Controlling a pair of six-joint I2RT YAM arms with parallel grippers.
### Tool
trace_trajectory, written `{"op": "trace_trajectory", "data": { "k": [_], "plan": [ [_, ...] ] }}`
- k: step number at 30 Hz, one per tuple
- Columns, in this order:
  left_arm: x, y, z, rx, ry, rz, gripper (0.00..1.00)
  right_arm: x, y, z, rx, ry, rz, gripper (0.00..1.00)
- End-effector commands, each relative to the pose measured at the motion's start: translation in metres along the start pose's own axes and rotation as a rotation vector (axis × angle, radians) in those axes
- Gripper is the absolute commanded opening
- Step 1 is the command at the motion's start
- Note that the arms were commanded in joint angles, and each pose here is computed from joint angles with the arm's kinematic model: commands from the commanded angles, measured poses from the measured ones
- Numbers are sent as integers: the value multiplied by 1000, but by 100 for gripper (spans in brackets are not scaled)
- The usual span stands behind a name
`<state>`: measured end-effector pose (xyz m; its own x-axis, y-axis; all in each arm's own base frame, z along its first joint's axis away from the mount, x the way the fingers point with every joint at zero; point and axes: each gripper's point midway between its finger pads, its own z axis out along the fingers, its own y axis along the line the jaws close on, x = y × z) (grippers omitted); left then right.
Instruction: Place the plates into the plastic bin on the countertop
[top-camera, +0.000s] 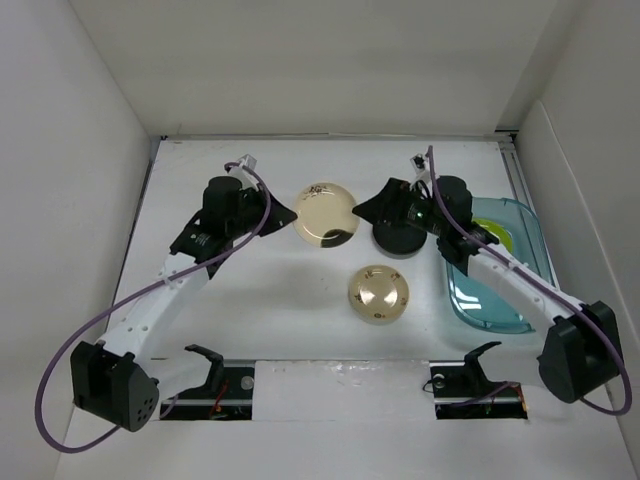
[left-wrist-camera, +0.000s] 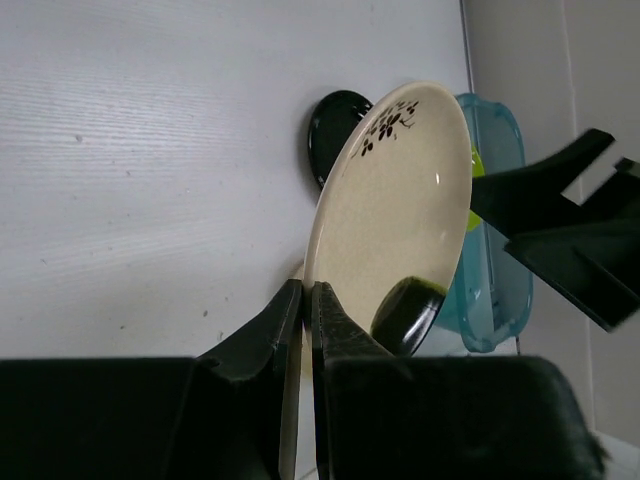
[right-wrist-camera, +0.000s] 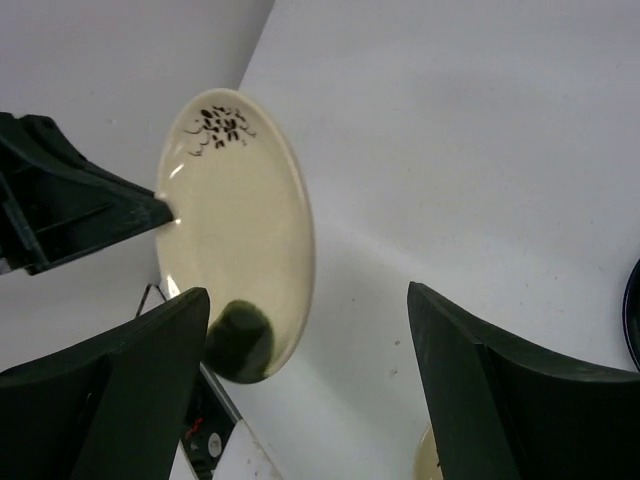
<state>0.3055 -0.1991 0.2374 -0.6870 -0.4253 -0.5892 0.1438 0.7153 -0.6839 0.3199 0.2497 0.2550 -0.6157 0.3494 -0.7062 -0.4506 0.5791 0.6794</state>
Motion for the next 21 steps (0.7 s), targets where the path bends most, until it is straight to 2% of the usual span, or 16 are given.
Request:
{"op": "trace_trajectory", "data": {
  "k": [1, 4, 6, 7, 8, 9, 10, 11, 12, 13, 14, 16, 17, 19, 20, 21],
  "plan": [
    [-3, -26, -16, 129, -12, 60, 0, -17, 19, 11, -104, -39, -32, 85],
    [2, -28, -17, 156, -2, 65, 0, -10, 14, 20, -111, -10, 3, 83],
    [1, -35, -19, 192, 1, 83, 0, -6, 21, 22, -164, 11, 9, 63],
    [3, -32, -14, 183, 12, 78, 0, -6, 24, 22, -182, 17, 4, 45],
    [7, -29, -10, 177, 32, 72, 0, -3, 22, 24, -175, 27, 37, 3],
    [6, -29, -7, 179, 30, 73, 0, -3, 22, 24, -175, 27, 37, 0],
    [7, -27, -5, 174, 36, 70, 8, -7, 27, 20, -184, 17, 40, 0],
    [6, -26, -1, 174, 35, 71, 26, -8, 32, 14, -193, 8, 45, 0],
    [4, -24, 0, 161, 23, 70, 54, -17, 26, 10, -161, -34, 60, 0],
    [0, -24, 1, 150, 4, 53, 88, -20, 9, 4, -100, -58, 92, 0],
    [-3, -21, 2, 134, -11, 43, 99, -35, 8, -10, -60, -114, 110, 0],
    [-9, -13, 4, 94, -63, 32, 100, -57, -38, -33, 144, -248, 202, 0],
    [-10, -14, 3, 105, -73, 21, 100, -45, -68, -46, 271, -251, 262, 0],
    [-14, -16, 4, 113, -98, 16, 100, -56, -92, -83, 403, -381, 352, 0],
    [-3, -11, 11, 109, -70, 16, 100, -49, -134, -111, 574, -450, 418, 0],
    [0, -13, 15, 105, -69, 22, 100, -53, -140, -132, 614, -518, 441, 0]
  ]
}}
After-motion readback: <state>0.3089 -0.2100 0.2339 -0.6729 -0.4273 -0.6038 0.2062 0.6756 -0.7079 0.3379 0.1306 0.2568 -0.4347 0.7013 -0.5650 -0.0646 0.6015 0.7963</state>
